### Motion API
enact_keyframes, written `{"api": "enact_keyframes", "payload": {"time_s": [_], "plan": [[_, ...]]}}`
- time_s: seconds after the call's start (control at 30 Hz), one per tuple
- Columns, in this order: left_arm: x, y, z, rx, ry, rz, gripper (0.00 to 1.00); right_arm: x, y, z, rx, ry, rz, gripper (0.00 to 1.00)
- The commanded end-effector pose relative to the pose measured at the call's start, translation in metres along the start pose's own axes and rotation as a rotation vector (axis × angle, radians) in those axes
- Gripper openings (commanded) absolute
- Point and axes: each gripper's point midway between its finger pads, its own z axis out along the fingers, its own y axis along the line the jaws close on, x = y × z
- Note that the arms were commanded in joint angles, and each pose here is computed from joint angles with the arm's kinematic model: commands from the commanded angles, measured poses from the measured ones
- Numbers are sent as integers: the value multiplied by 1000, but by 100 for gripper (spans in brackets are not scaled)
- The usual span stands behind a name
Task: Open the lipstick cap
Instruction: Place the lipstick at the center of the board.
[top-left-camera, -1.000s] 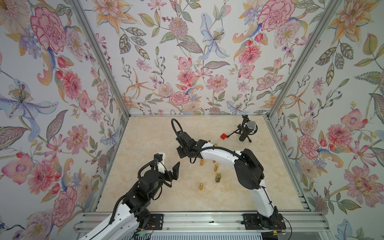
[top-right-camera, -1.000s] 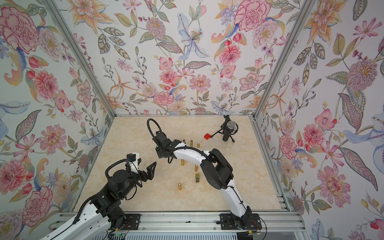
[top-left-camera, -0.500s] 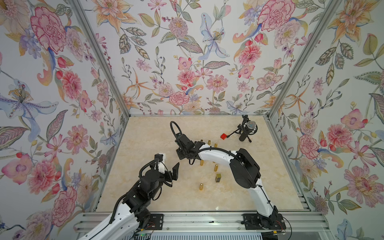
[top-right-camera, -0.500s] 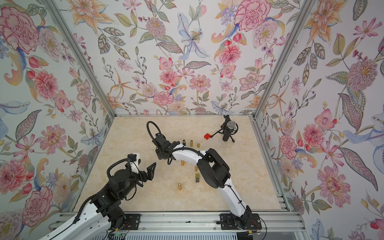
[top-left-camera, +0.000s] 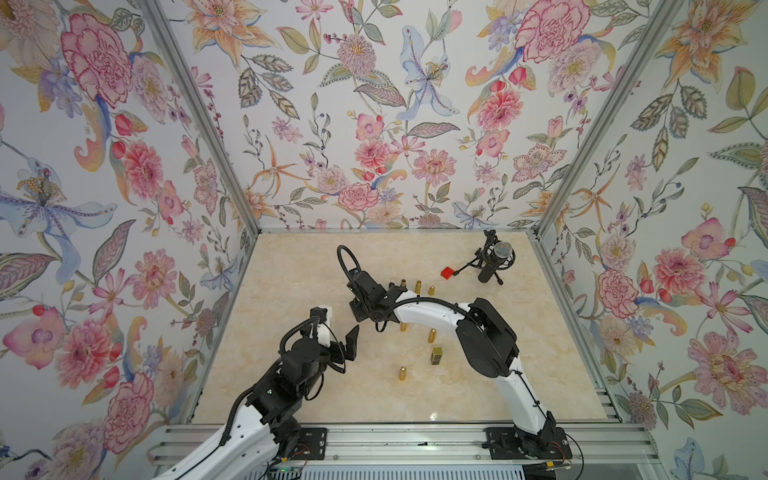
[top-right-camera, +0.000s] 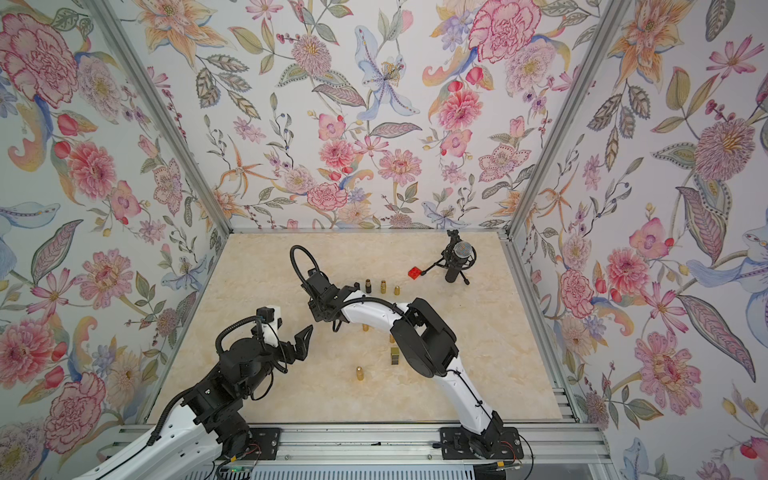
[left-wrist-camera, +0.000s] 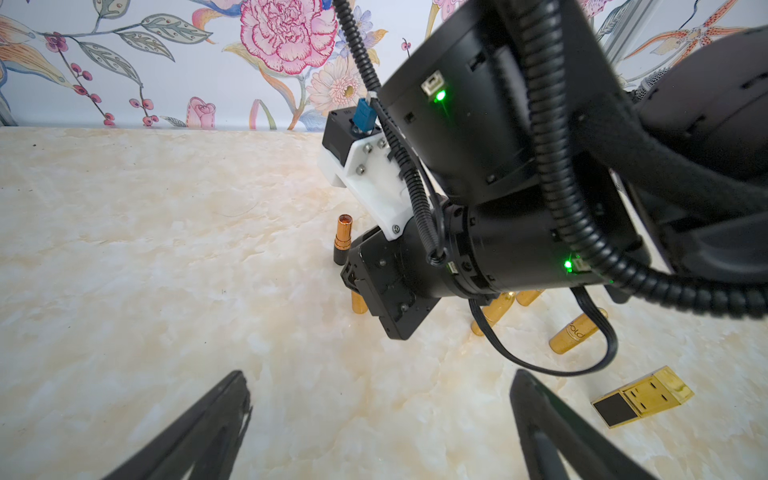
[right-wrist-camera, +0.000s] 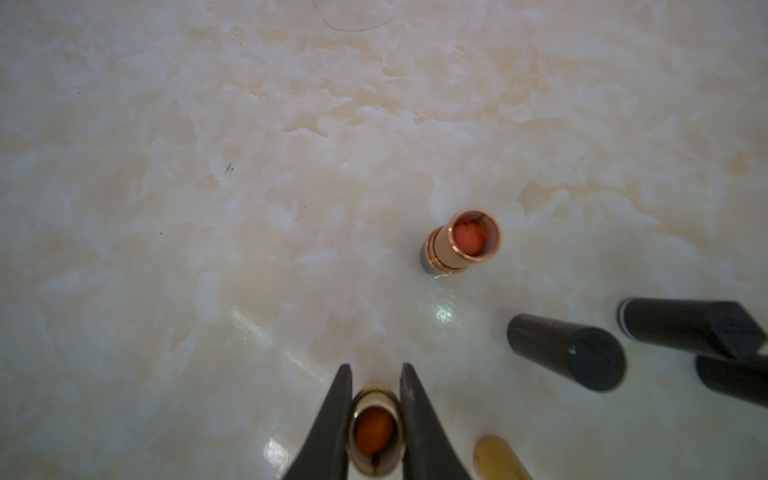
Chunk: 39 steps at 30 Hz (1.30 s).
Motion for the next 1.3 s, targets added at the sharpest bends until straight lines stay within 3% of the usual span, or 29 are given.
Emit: {"api": "enact_keyframes", "payload": {"time_s": [0.0,0.83,1.03,1.27], "plan": [[-13,2,-2,-17,-33,-3,99,6,-3,10,27,-1,-9,22],[-13,2,-2,-19,-30,8,99,13,-7,12,41,-4,-8,26],[-14,2,-2,-18,-31,9,99,3,-9,2,44,-28,0,27],[-18,1,-3,-16,-35,30,99,-21,-11,-34,26,-90,24,37]]}}
